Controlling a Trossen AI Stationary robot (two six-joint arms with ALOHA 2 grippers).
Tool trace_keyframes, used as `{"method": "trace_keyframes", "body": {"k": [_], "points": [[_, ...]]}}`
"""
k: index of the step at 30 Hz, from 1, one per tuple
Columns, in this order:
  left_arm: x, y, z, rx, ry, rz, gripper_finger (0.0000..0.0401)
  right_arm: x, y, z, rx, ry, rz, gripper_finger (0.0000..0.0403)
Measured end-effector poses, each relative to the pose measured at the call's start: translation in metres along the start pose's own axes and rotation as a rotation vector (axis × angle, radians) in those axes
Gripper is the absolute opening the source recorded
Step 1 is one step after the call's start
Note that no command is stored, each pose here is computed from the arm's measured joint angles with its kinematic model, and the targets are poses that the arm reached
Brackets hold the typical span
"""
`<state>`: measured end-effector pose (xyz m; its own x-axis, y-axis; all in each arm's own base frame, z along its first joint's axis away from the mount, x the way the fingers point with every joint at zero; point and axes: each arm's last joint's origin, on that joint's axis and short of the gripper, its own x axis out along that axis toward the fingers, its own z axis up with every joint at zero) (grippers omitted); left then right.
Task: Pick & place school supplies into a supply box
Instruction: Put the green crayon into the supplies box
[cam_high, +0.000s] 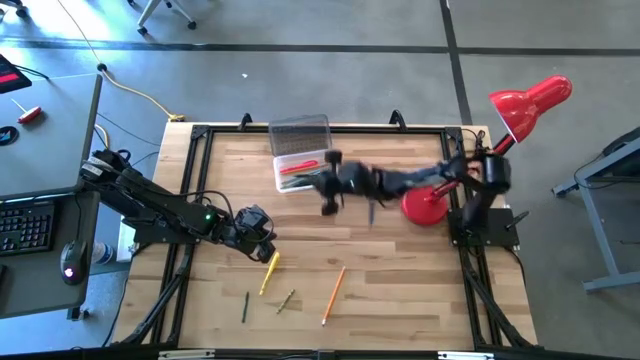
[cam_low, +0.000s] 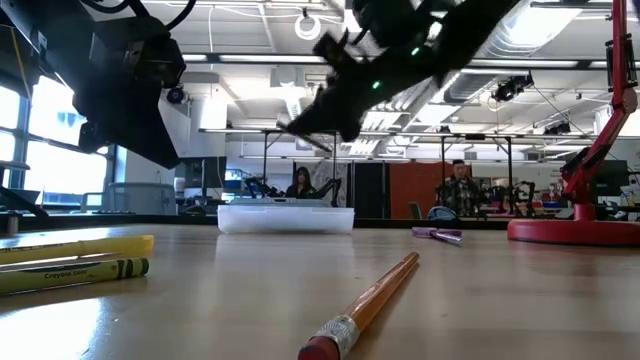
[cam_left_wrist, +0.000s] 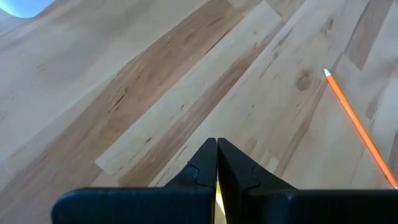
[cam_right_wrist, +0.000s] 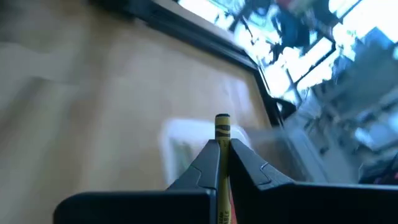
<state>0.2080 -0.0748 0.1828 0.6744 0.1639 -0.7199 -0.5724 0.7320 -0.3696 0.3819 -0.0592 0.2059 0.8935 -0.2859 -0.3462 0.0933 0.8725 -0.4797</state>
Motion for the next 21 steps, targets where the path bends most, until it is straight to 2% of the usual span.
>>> {"method": "trace_keyframes", "body": {"k": [3,9,12,19,21], "points": [[0.000,0.000,0.000,0.000,0.014,-0.007,0.0040,0.028,-0.021,-0.024,0.058,0.036,0.031,0.0002],[0.000,0.000,-0.001,0.000,0.022,-0.012,0.0040,0.070,-0.016,-0.062,0.072,0.150,0.094,0.0002],[0.000,0.000,-0.001,0.001,0.028,-0.013,0.0040,0.077,-0.013,-0.063,0.069,0.180,0.091,0.0004],[0.000,0.000,-0.001,0.002,0.028,-0.009,0.0040,0.079,-0.016,-0.049,0.046,0.219,-0.036,0.0029],[0.000,0.000,-0.001,0.002,0.029,-0.009,0.0040,0.079,-0.015,-0.045,0.040,0.222,-0.038,0.0038]]}}
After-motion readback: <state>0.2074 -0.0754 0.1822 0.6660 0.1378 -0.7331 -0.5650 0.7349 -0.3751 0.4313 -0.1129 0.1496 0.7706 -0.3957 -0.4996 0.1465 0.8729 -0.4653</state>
